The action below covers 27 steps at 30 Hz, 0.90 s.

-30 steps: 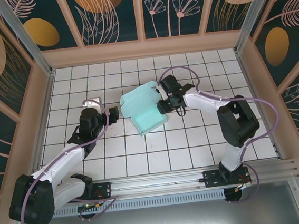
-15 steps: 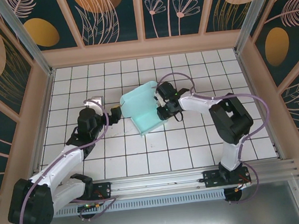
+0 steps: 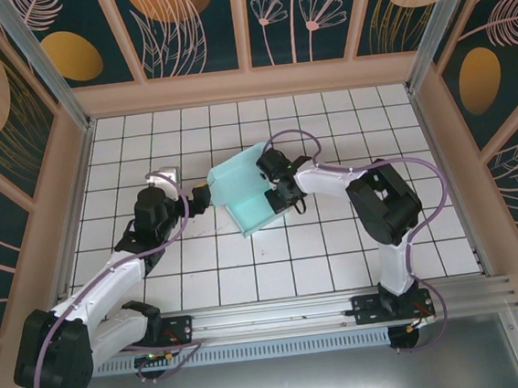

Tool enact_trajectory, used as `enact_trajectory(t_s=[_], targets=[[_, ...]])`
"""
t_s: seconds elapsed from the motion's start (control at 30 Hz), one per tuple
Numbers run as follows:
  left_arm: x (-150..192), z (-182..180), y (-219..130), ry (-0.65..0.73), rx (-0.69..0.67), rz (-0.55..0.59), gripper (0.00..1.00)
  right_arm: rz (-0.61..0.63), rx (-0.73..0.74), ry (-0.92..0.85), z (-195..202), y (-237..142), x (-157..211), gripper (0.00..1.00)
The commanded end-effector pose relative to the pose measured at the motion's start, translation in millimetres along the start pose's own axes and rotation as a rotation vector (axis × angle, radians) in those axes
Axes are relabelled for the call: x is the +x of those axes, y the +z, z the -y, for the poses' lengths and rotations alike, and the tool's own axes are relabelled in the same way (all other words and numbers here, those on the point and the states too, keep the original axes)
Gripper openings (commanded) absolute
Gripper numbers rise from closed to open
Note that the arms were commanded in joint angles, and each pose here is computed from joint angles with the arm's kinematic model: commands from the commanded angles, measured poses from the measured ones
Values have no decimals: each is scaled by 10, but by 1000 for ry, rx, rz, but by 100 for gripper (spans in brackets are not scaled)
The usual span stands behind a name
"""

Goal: Fold the paper box

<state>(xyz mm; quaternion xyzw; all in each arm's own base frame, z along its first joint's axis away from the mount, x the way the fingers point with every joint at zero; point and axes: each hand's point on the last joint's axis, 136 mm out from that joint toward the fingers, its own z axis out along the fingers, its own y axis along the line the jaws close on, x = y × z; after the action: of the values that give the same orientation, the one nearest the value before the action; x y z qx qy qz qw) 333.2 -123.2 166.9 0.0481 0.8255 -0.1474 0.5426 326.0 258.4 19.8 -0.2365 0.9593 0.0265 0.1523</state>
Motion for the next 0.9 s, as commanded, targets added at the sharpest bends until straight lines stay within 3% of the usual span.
enact_trajectory(t_s=[0.0, 0.33, 0.43, 0.63, 0.7, 0.77, 0.87], targets=[[-8, 7, -14, 16, 11, 9, 99, -83, 123, -10, 142, 158, 181, 0], [0, 15, -1, 13, 16, 6, 99, -181, 285, -72, 186, 413, 472, 0], [-8, 22, 8, 14, 18, 4, 99, -119, 241, -56, 111, 319, 330, 0], [-68, 288, 7, 52, 159, -22, 99, 159, -15, -26, -237, -281, -262, 52], [-74, 280, 36, 64, 146, -54, 99, 234, -108, -36, -316, -467, -363, 69], [3, 152, 121, 109, 62, -162, 99, 314, -212, -43, -367, -658, -402, 78], [-71, 137, 200, 110, 27, -242, 99, 401, -294, -53, -355, -862, -375, 84]])
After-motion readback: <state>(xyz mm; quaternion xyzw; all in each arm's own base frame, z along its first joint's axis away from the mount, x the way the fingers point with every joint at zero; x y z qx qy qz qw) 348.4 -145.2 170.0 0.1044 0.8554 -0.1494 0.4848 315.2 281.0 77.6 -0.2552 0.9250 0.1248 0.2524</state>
